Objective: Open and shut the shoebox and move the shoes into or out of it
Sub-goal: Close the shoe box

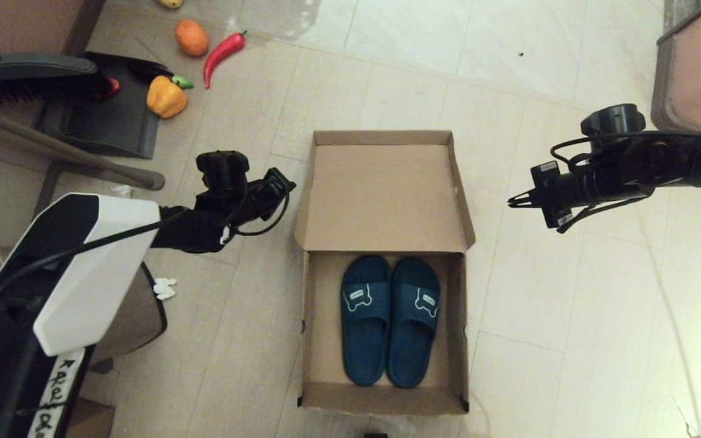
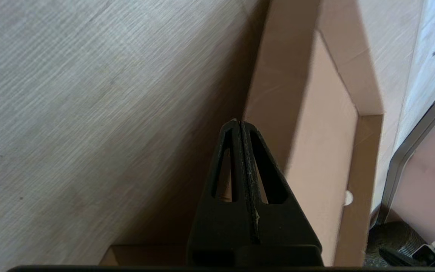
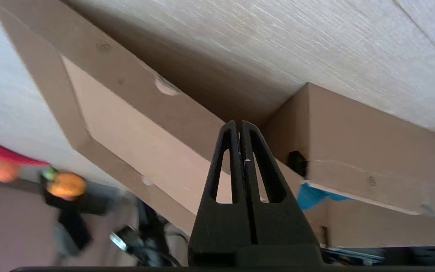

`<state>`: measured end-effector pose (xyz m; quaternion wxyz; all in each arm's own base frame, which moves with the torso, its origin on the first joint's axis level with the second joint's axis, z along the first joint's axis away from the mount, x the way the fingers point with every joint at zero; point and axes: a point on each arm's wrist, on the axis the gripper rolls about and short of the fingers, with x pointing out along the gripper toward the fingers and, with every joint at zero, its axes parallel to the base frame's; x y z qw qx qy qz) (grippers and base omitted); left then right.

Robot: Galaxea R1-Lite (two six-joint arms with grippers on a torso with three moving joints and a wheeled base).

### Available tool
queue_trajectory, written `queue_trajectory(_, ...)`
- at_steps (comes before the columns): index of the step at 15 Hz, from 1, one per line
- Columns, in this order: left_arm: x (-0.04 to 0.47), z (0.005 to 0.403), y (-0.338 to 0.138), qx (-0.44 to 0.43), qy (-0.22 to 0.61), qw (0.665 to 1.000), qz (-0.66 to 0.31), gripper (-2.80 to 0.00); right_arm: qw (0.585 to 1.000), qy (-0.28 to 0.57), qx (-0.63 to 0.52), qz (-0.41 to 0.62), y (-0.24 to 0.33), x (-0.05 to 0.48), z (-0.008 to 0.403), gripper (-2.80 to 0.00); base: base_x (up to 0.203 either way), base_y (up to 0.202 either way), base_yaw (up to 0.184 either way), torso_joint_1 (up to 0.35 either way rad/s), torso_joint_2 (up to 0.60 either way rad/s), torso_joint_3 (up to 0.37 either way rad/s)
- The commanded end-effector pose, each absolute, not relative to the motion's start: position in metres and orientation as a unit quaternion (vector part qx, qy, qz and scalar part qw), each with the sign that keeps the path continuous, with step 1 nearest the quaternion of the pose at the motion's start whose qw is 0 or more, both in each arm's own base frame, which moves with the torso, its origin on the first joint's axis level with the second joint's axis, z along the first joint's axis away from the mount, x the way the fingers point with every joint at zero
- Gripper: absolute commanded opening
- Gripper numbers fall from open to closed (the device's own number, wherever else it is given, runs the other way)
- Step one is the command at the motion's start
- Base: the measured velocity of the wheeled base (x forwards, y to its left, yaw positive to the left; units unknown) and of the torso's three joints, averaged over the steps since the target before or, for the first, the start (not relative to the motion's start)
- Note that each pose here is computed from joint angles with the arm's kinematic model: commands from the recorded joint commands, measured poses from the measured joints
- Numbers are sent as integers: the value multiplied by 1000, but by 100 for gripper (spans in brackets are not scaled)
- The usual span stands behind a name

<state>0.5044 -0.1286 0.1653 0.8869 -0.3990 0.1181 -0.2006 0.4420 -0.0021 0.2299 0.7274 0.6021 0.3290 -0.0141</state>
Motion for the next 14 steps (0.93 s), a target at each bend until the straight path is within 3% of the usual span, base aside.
queue_trajectory(1,507,157,-131,-400,123,885,-201,-280,735,337,588,-6,-3,442,228,-280,0,0,0,0,0,0)
queue_trajectory(7,510,159,-122,-400,99,889,-201,-280,837,352,416,50,-2,437,226,-280,0,0,0,0,0,0)
queue_trajectory(11,513,155,-123,-397,85,888,-216,-280,884,256,392,0,-4,464,215,-280,0,0,0,0,0,0)
queue_trajectory(14,516,144,-133,-396,68,886,-230,-280,882,204,424,3,7,482,206,-280,0,0,0,0,0,0)
